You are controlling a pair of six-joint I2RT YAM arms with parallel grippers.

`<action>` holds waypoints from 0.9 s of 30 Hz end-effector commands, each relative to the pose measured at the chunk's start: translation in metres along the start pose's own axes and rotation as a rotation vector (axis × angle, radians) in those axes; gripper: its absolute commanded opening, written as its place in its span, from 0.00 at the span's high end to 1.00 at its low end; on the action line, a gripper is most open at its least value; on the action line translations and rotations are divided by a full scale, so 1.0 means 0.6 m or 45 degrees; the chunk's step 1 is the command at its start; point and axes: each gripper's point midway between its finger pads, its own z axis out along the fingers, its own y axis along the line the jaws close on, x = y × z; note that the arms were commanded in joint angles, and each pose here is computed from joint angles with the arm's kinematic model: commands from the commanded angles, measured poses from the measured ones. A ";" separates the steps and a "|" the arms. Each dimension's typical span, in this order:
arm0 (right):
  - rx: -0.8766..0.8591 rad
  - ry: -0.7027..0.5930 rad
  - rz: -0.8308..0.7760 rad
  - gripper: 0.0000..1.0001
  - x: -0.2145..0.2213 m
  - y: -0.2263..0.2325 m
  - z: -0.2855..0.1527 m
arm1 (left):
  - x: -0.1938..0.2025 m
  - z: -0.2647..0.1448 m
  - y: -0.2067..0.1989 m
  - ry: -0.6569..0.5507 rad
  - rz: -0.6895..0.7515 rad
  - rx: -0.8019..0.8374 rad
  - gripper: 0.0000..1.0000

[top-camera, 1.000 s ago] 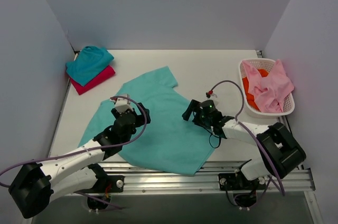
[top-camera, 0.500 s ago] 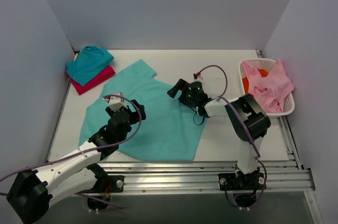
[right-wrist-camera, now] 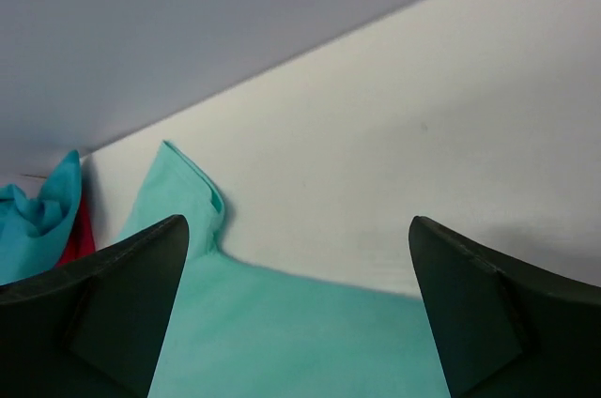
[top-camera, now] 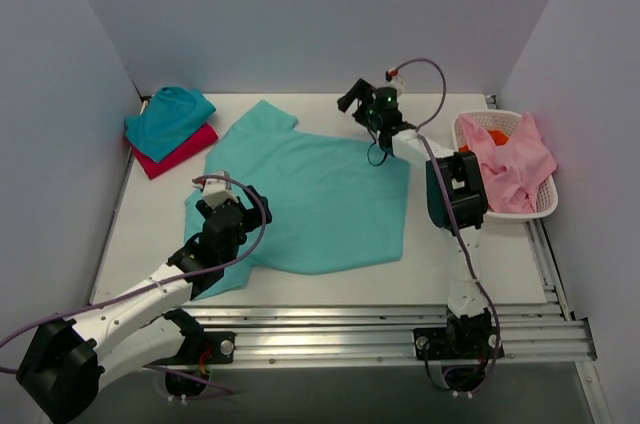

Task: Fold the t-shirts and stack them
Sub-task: Flatten the tshirt out

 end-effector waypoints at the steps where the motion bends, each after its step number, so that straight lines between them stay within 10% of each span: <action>1: -0.121 -0.095 -0.126 0.01 -0.110 0.067 -0.013 | -0.030 0.000 -0.021 -0.047 -0.039 0.051 0.06; 8: -0.091 -0.224 -0.187 0.00 -0.176 0.149 -0.225 | -0.030 -0.007 -0.023 -0.049 -0.071 0.077 0.06; 16: 0.250 -0.164 -0.024 0.00 0.035 -0.039 -0.456 | -0.019 -0.010 -0.033 -0.018 -0.107 0.131 0.05; 27: 0.346 0.056 0.130 0.03 0.190 -0.132 -0.581 | -0.008 -0.012 -0.039 0.003 -0.129 0.163 0.05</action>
